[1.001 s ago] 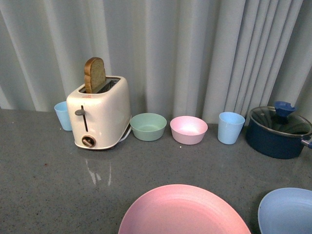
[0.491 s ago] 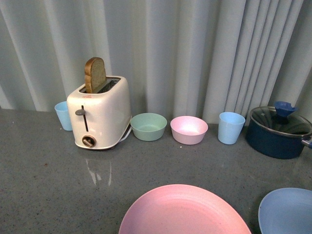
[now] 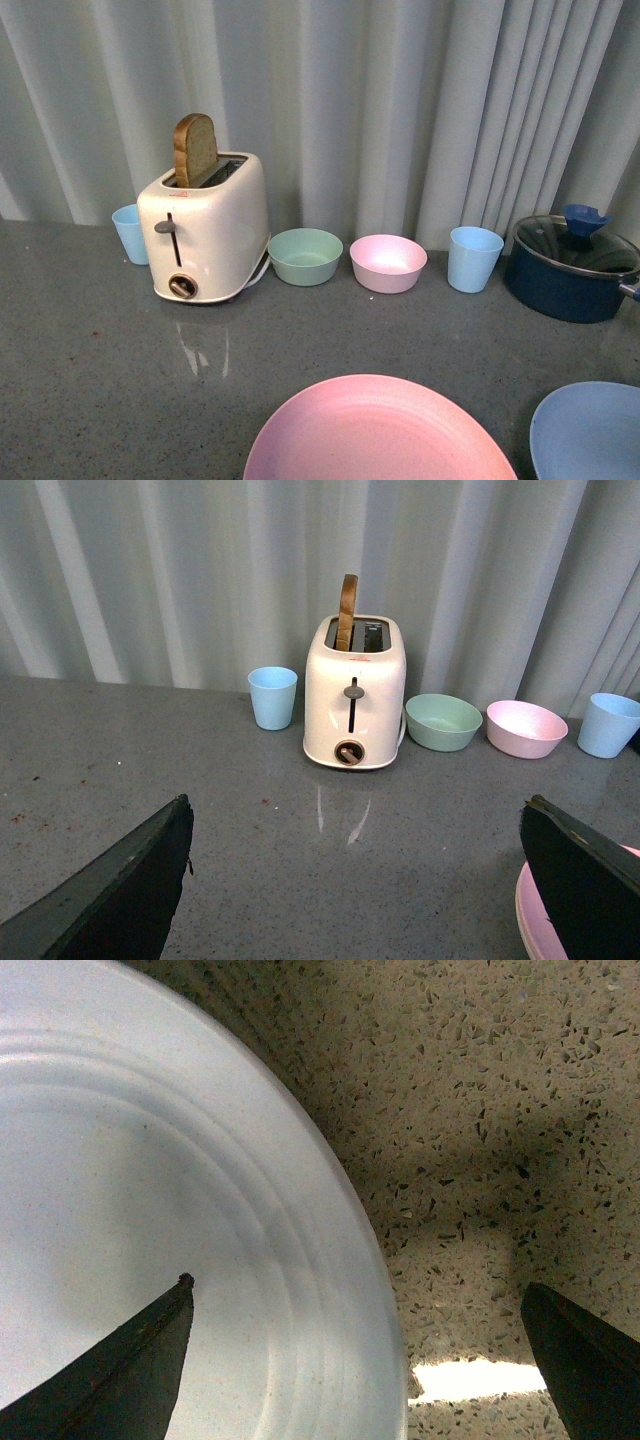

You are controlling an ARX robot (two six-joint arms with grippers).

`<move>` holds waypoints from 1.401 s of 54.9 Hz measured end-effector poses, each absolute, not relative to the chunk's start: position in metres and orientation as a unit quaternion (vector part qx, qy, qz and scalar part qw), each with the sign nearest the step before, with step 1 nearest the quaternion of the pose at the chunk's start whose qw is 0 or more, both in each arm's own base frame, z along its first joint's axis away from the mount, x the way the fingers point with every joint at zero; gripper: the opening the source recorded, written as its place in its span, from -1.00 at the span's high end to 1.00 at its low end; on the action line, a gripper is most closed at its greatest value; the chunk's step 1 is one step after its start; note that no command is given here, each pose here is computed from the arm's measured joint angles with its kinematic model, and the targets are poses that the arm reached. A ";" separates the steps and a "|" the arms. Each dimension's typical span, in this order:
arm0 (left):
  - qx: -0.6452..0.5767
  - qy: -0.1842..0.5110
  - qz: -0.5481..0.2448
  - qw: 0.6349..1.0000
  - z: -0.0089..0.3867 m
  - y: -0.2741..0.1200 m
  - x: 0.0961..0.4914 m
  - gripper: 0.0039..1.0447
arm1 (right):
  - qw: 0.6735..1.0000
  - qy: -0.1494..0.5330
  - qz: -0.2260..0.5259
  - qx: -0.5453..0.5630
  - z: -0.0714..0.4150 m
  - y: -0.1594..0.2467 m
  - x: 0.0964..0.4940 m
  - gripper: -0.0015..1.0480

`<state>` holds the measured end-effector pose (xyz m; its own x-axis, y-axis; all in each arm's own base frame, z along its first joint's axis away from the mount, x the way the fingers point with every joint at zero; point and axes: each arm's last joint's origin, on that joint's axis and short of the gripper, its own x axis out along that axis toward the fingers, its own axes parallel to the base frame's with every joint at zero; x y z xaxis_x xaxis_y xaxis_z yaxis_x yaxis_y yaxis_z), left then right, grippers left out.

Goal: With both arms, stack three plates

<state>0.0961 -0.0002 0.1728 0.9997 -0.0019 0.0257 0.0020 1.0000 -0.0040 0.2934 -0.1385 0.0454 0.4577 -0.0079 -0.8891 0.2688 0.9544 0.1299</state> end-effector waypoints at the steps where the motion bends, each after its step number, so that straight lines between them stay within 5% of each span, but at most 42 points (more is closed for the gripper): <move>1: -0.002 -0.013 -0.001 1.000 0.173 0.000 0.096 -0.87 | 0.844 0.515 -0.081 0.127 0.045 -0.138 0.294 -0.86; 6: -0.002 -0.013 -0.001 1.000 0.173 0.000 0.096 -0.87 | 0.843 0.516 -0.078 0.132 0.044 -0.136 0.296 -0.82; 39: -0.002 -0.013 -0.001 1.000 0.173 0.000 0.096 -0.87 | 0.851 0.486 -0.071 0.186 0.049 -0.144 0.292 0.91; 61: -0.002 -0.013 -0.001 1.000 0.173 0.000 0.096 -0.87 | 0.876 0.424 -0.018 0.230 0.093 -0.139 0.272 0.94; 77: -0.002 -0.013 -0.001 1.000 0.173 0.000 0.096 -0.87 | 0.902 0.368 0.098 0.202 0.146 -0.087 0.272 0.94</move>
<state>0.0960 -0.0002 0.1729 0.9996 -0.0023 0.0265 0.0024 1.0000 -0.0040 0.2722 -0.0875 0.1455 0.7095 0.3253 -0.6251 -0.0283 0.8995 0.4360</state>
